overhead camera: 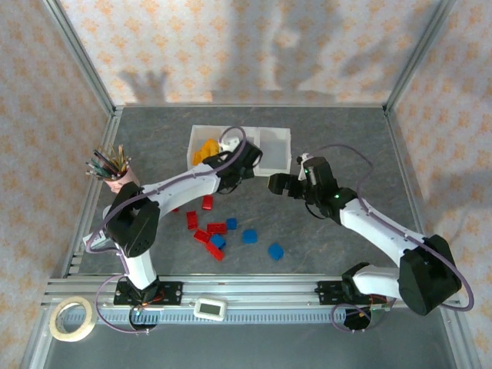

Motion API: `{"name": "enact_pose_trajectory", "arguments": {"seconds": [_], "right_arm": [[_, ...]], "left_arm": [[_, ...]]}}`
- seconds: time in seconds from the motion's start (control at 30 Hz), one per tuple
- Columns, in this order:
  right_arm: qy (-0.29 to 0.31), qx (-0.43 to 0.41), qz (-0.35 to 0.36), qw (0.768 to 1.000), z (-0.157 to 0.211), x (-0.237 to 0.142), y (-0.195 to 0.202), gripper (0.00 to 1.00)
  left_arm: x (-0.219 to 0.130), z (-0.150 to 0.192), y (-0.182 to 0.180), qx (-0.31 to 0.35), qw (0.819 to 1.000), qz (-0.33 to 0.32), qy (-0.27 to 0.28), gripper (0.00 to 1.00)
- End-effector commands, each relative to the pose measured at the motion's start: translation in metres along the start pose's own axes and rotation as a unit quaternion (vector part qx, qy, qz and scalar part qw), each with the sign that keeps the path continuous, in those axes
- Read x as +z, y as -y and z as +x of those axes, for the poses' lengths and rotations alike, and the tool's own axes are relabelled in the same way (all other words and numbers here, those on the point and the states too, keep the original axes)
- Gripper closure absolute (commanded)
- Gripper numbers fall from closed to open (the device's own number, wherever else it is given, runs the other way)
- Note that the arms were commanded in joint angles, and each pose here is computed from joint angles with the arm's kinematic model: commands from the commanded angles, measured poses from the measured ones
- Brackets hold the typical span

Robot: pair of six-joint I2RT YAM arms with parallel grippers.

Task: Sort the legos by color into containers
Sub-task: Place the lego in the container.

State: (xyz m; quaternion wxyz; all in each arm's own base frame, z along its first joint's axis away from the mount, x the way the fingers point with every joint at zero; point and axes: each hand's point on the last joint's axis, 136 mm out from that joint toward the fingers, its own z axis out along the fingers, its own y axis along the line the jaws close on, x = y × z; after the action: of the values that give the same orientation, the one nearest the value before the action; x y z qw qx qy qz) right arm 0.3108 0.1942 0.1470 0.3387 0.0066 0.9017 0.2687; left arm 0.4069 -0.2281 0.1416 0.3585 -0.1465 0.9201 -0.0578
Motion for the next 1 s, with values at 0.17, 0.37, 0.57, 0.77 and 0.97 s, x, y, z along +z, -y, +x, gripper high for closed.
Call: {"name": "enact_pose_trajectory", "arguments": {"seconds": [0.17, 0.37, 0.57, 0.77, 0.97], "right_arm": [[0.021, 0.029, 0.034, 0.999, -0.018, 0.003, 0.012, 0.00], [0.018, 0.039, 0.036, 0.998, -0.019, 0.005, 0.018, 0.00], [0.021, 0.037, 0.033, 0.999, -0.021, 0.003, 0.016, 0.00], [0.010, 0.035, 0.028, 0.999, -0.018, 0.006, 0.015, 0.00], [-0.002, 0.026, 0.013, 1.000, -0.015, 0.005, 0.008, 0.00]], "left_arm": [[0.044, -0.046, -0.007, 0.035, 0.998, -0.057, 0.014, 0.67], [0.087, -0.052, -0.011, 0.041, 0.996, -0.084, 0.001, 0.65], [0.102, -0.060, -0.007, 0.070, 0.993, -0.097, -0.002, 0.49], [0.085, -0.067, -0.001, 0.061, 0.996, -0.070, -0.001, 0.46], [0.045, -0.068, 0.010, 0.037, 0.999, -0.004, 0.001, 0.50]]}}
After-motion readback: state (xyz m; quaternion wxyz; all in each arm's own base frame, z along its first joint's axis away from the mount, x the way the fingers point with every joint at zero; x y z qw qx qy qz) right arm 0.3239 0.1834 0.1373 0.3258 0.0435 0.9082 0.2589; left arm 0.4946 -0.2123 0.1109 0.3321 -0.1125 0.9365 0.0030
